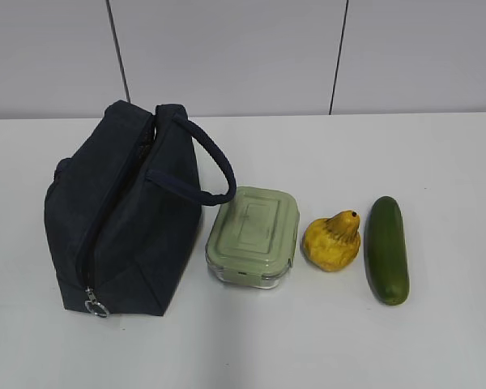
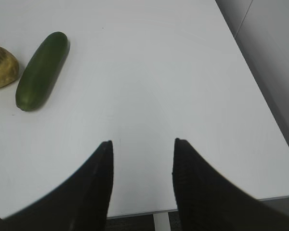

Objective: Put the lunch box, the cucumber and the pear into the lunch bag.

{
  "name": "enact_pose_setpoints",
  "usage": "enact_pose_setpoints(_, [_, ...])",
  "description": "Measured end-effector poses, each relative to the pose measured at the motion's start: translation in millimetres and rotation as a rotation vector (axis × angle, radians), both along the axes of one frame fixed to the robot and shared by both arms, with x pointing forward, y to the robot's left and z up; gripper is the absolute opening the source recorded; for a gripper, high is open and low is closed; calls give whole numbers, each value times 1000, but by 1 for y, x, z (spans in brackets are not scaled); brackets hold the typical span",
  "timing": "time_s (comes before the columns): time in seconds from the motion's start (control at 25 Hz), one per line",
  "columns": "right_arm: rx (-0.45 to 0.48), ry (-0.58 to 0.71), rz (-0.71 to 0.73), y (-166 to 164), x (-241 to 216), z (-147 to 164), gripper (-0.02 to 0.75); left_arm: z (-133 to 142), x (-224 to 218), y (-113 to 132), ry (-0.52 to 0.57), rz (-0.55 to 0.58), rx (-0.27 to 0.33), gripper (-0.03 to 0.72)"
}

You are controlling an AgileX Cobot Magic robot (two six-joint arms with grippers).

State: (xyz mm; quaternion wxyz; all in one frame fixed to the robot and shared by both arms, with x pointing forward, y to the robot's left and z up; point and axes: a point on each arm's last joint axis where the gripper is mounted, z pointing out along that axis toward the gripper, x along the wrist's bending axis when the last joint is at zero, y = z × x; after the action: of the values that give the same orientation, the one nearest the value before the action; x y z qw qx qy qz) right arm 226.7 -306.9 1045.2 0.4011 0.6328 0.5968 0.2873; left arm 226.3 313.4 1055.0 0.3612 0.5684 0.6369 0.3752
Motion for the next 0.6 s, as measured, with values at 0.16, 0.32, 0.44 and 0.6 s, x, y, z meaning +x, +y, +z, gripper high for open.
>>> enact_pose_setpoints(0.16, [0,0,0,0,0,0,332,0,0,-2,1,-19,-17,237])
enact_pose_setpoints(0.32, [-8,2,38,0,0,0,332,0,1,-3,4,-137,-40,237])
enact_pose_setpoints(0.44, [-50,-18,100,0,-3,8,332,8,5,-2,17,-261,-37,237])
enact_pose_setpoints(0.6, [-17,26,144,4,12,37,332,48,25,-9,-4,-422,-28,245])
